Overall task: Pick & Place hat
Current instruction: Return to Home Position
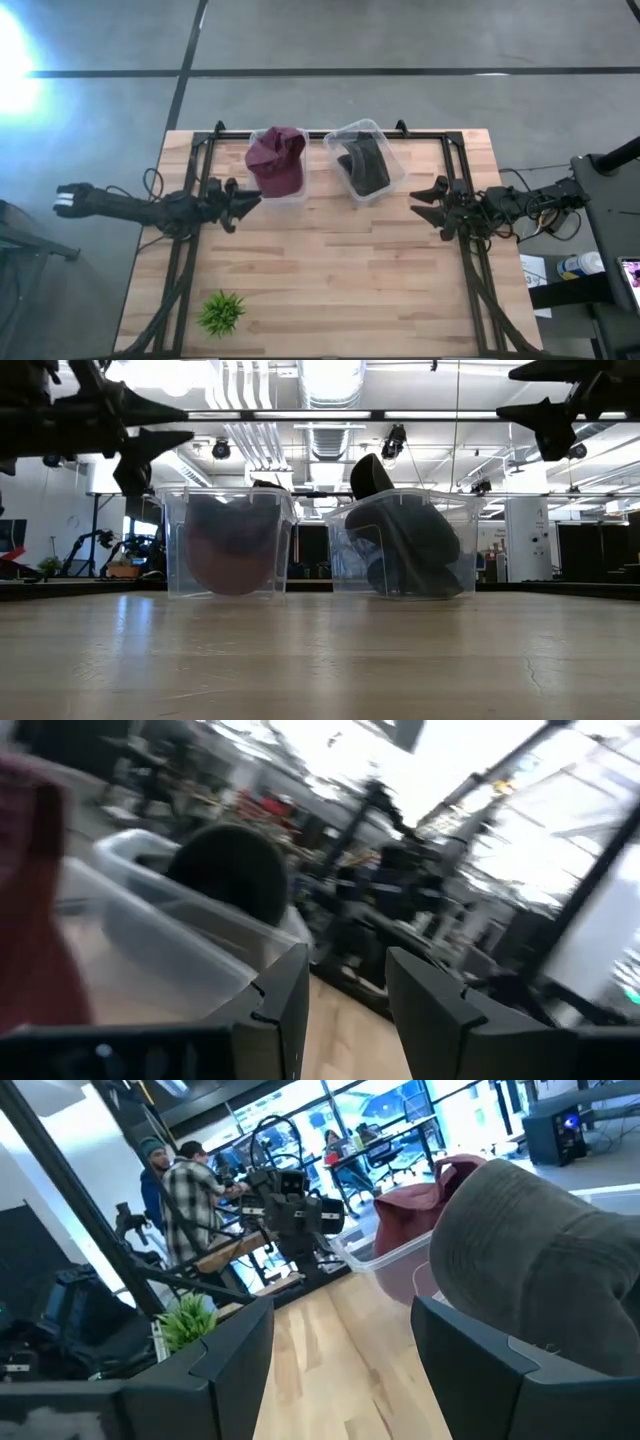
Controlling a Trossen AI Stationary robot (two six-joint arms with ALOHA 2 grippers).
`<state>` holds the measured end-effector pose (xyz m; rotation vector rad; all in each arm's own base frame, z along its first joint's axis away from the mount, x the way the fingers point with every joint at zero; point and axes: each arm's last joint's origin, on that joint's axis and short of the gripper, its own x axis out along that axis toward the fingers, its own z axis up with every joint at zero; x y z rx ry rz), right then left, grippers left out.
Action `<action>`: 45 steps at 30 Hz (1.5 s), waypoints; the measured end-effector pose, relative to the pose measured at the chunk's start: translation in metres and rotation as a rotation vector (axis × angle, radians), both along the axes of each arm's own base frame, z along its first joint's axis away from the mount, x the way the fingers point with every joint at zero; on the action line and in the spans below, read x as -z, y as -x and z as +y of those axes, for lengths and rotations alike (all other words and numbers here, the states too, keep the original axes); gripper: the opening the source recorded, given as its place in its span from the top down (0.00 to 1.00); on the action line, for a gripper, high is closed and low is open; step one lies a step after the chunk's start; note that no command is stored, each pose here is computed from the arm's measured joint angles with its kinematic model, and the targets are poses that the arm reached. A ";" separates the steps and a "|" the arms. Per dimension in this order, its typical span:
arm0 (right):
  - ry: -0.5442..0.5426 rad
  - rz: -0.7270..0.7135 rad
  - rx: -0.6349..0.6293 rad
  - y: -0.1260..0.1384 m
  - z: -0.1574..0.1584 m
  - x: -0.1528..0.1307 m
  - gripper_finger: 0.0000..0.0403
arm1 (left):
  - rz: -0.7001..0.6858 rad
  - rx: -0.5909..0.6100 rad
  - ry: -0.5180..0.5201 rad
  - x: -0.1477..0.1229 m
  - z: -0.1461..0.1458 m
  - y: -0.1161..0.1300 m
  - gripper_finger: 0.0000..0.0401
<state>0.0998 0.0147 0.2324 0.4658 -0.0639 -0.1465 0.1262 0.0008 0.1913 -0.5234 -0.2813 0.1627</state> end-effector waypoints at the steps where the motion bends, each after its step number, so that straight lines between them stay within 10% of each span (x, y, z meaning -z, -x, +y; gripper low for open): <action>1: 0.002 0.000 0.000 0.000 0.000 0.000 0.42 | 0.001 -0.010 0.017 0.000 0.001 0.000 0.68; 21: 0.009 0.016 0.000 -0.002 0.000 0.002 0.42 | -0.013 -0.002 0.086 0.001 0.003 0.014 0.68; 34: 0.011 0.026 0.000 -0.002 0.001 0.003 0.42 | 0.104 -0.111 -0.304 0.006 0.010 0.030 0.68; 45: 0.012 0.028 0.000 -0.002 0.001 0.003 0.42 | 0.253 0.060 -0.338 0.023 0.007 0.029 0.68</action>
